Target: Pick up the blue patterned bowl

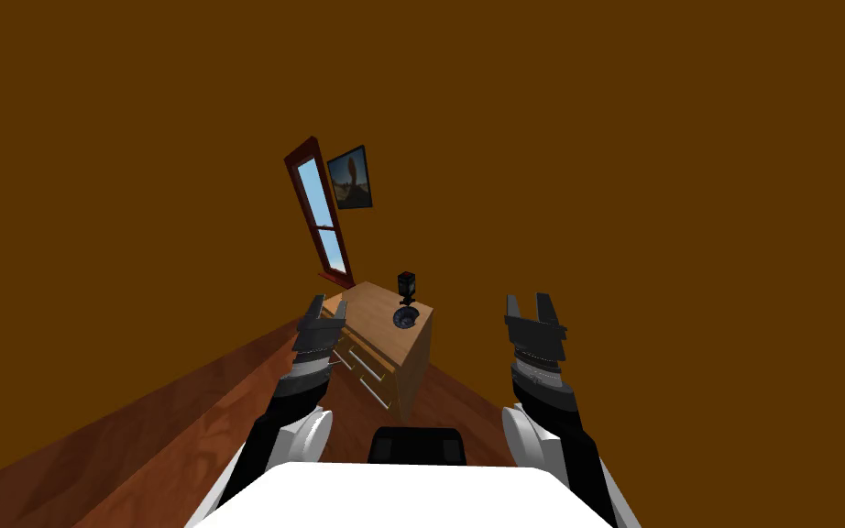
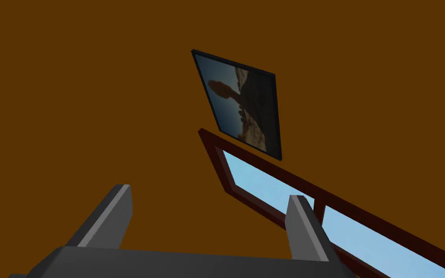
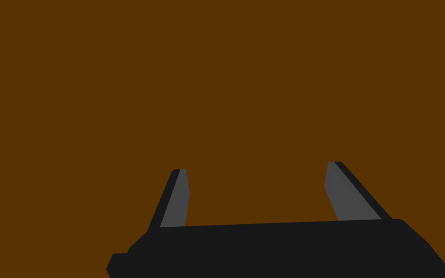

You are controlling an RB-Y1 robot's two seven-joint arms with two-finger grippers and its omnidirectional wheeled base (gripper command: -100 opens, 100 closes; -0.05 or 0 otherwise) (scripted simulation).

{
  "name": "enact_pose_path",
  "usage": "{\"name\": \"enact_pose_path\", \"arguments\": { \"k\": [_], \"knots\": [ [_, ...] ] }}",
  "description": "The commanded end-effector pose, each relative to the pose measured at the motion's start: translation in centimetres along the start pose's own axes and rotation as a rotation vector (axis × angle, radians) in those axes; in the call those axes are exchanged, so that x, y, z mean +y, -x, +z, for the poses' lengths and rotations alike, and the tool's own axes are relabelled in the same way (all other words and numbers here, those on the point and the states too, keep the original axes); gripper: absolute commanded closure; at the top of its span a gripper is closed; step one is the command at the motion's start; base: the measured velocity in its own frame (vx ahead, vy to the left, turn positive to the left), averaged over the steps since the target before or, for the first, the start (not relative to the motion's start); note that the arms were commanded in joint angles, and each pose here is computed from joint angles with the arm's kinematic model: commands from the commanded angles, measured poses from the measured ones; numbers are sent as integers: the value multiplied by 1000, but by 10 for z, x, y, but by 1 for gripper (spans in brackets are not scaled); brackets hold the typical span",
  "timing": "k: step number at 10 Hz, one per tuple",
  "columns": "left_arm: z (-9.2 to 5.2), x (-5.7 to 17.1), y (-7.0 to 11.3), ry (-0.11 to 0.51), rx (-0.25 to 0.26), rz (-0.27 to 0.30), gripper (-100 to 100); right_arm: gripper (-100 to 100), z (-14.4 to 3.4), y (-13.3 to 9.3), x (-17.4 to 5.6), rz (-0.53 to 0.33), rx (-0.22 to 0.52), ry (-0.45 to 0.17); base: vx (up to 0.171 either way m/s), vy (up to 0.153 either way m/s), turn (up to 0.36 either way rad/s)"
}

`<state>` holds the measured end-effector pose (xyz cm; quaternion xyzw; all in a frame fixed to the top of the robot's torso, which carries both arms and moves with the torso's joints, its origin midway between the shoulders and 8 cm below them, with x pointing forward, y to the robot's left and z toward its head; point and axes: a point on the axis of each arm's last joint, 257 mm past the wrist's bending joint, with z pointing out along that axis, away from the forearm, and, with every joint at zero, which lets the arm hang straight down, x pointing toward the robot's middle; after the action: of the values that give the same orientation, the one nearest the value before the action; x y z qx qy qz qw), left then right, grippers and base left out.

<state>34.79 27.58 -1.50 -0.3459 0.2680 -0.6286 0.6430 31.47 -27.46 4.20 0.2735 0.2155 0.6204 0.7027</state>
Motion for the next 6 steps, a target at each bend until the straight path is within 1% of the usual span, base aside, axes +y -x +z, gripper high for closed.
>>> {"name": "enact_pose_path", "arguments": {
  "k": [1,3,6],
  "knots": [
    [-1,10,-2,35,37,22,-100,0,0,0,0,0,0,0,-54,-36,13],
    [-3,22,-2,77,64,43,-100,0,0,0,0,0,0,0,-94,-63,21],
    [-7,46,0,158,95,80,-100,0,0,0,0,0,0,0,-85,-41,32]
  ]
}}
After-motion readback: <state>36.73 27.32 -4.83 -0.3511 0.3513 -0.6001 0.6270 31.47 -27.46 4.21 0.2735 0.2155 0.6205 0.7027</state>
